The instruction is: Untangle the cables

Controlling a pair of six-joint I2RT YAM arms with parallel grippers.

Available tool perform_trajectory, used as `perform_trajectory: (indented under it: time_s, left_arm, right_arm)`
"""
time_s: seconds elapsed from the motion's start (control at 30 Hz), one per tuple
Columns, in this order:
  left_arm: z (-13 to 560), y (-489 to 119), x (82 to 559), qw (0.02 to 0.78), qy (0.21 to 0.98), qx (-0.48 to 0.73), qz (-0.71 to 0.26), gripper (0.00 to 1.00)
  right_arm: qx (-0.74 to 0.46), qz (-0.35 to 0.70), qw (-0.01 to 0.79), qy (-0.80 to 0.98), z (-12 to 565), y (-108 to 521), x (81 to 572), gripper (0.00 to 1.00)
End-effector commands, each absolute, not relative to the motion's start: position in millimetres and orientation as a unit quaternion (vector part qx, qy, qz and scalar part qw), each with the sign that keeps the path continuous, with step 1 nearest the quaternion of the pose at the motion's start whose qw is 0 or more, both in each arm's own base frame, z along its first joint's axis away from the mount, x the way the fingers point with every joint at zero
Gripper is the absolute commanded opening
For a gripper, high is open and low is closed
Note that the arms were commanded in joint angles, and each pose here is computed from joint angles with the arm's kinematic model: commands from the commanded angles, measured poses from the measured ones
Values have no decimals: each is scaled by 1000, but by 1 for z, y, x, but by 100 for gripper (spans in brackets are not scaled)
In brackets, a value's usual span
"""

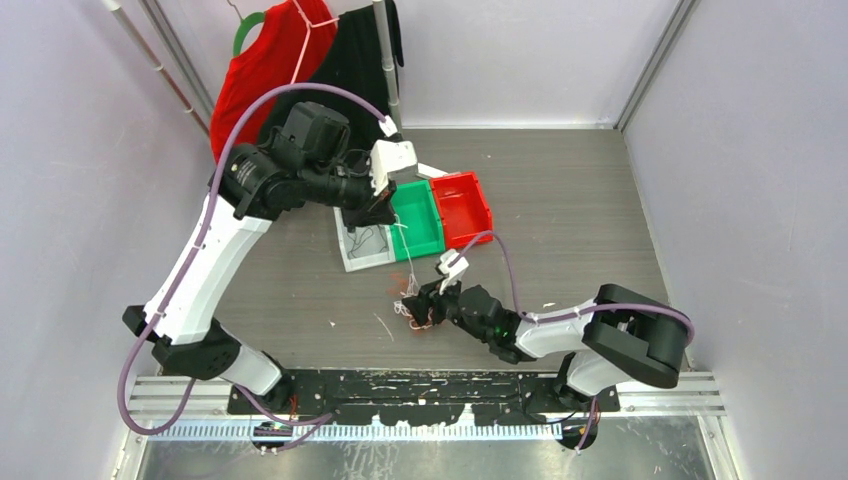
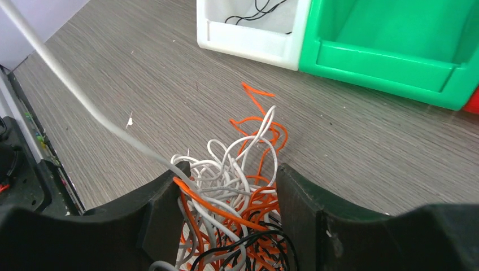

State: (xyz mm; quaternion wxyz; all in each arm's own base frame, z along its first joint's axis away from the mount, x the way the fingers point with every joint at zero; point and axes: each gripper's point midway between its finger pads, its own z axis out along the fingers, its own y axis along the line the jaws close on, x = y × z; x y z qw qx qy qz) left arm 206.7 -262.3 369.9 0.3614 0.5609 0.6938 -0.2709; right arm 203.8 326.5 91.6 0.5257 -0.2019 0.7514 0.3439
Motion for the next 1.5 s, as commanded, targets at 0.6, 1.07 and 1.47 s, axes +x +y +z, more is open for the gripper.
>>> perform_trajectory:
  time_s: [0.6, 1.07, 1.47]
  left_arm:
    - [367, -258, 204, 373, 702, 544, -268, 0]
    - [353, -251, 207, 363, 716, 542, -250, 0]
    - [353, -247, 201, 369, 708, 548, -249, 0]
  right_arm:
    - [-247, 336, 597, 685, 204, 308, 198, 75]
    - [-289, 326, 600, 670, 206, 335, 210, 29]
    - [-314, 354, 571, 671, 212, 346, 204, 57]
